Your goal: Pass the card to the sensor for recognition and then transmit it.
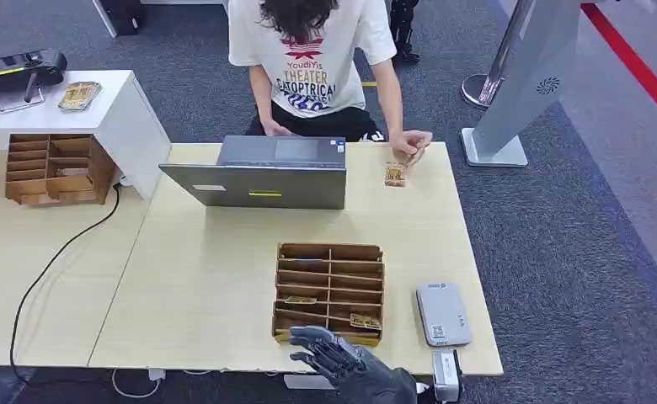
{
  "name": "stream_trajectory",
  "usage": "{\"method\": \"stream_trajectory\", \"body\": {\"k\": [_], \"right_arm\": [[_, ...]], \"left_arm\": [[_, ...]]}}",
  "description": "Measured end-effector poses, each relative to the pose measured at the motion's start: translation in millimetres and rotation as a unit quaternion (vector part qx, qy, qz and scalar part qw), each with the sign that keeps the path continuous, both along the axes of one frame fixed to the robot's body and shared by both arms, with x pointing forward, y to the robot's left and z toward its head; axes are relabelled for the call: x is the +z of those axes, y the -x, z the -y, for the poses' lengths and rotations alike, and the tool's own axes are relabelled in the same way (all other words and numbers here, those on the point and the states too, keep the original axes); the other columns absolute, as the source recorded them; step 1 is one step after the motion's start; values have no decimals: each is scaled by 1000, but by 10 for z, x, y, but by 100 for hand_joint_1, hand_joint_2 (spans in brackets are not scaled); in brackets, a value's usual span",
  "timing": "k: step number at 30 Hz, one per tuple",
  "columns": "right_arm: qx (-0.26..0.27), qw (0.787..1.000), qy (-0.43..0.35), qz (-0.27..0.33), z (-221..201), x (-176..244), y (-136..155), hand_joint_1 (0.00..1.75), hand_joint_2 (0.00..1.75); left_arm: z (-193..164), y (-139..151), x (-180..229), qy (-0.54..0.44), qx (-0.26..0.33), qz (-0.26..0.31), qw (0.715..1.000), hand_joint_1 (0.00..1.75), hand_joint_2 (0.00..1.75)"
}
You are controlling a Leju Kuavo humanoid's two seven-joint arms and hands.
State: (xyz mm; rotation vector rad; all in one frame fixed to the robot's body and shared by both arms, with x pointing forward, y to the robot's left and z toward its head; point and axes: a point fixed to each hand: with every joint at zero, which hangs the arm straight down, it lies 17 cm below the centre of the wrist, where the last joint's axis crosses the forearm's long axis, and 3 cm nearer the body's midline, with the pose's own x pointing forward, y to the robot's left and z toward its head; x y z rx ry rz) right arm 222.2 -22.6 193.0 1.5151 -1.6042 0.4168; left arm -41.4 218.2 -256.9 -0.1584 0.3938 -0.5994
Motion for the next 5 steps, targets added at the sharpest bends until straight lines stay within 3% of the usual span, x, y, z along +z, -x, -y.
{"method": "stream_trajectory", "body": {"k": [5], "right_arm": [[-1, 1000, -1, 0, 7, -2, 2, 0, 0]], "left_arm": [[31, 2, 6, 8, 5, 0, 1000, 0, 0]]}}
